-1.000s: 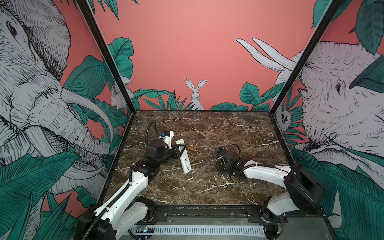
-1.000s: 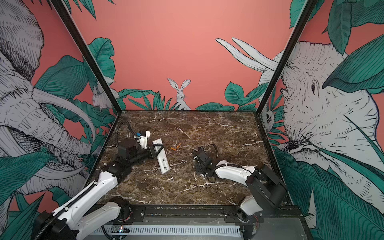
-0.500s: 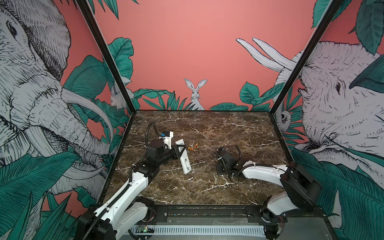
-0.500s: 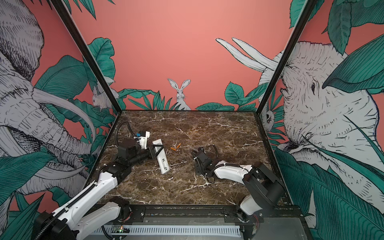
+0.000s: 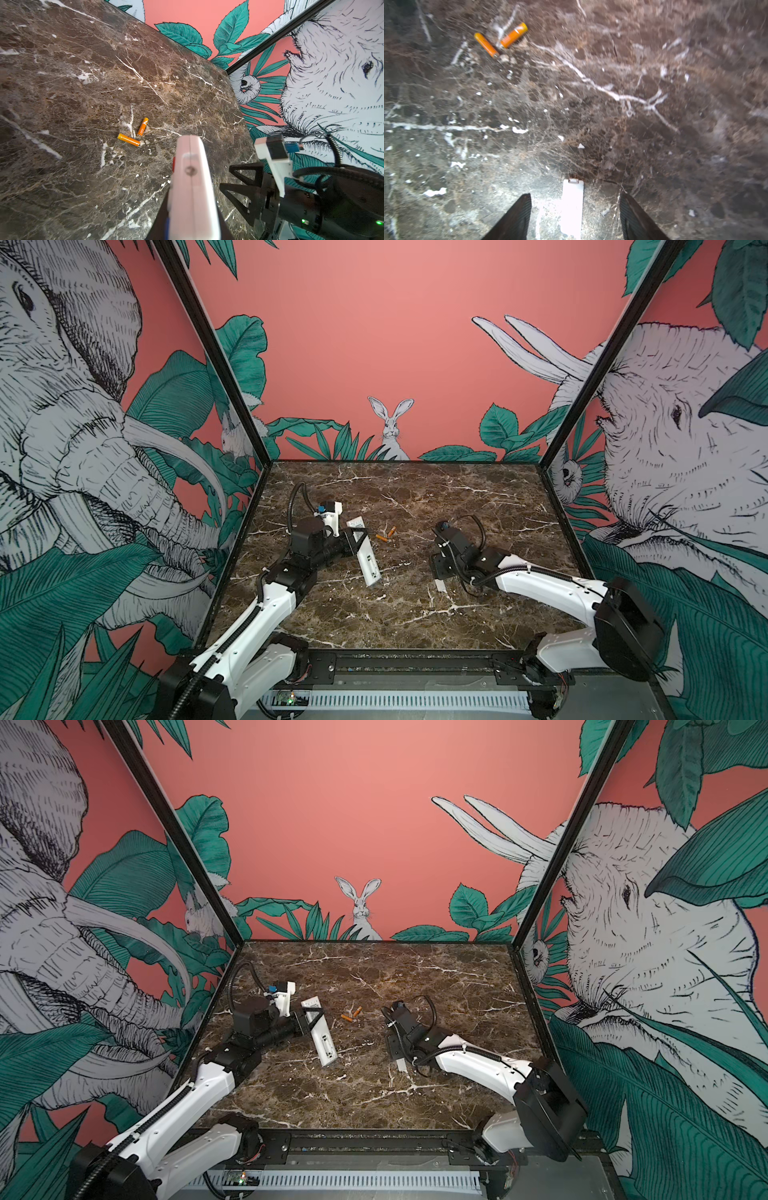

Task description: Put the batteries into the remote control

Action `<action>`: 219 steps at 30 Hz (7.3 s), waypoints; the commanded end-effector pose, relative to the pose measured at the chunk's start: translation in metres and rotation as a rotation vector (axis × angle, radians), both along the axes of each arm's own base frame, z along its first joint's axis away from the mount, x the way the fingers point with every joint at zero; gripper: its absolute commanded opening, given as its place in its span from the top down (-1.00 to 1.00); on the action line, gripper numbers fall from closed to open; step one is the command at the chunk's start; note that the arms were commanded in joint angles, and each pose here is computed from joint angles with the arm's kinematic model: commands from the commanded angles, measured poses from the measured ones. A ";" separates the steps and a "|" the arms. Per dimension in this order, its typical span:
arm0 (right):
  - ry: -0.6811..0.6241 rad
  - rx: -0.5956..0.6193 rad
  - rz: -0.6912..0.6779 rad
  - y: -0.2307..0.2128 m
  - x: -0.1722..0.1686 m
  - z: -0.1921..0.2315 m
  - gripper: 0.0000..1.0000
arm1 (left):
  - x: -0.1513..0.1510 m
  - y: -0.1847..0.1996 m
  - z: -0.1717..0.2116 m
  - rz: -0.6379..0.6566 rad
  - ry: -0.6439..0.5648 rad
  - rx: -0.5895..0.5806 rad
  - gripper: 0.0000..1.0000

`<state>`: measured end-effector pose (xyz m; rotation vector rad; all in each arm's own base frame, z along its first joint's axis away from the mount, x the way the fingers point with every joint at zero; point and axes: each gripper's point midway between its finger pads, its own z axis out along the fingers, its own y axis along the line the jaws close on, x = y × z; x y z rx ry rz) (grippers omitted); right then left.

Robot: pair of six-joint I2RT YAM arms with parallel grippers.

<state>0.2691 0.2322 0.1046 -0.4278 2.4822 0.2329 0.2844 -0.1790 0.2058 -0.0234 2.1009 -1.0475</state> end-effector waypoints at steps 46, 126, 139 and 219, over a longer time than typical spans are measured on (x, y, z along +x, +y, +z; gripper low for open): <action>-0.044 -0.093 0.618 0.173 0.097 -0.026 -0.13 | 0.020 0.058 -0.016 0.148 0.079 -0.080 1.00; 0.118 -0.111 1.223 0.125 -0.084 -0.059 0.99 | -0.012 0.076 -0.004 0.151 0.033 -0.063 1.00; 0.163 -0.195 1.292 0.111 -0.100 -0.078 0.83 | -0.009 0.077 -0.006 0.154 0.032 -0.068 1.00; 0.556 0.258 -0.986 0.089 -0.102 -0.073 -0.31 | -0.055 0.076 0.029 0.147 -0.306 0.302 1.00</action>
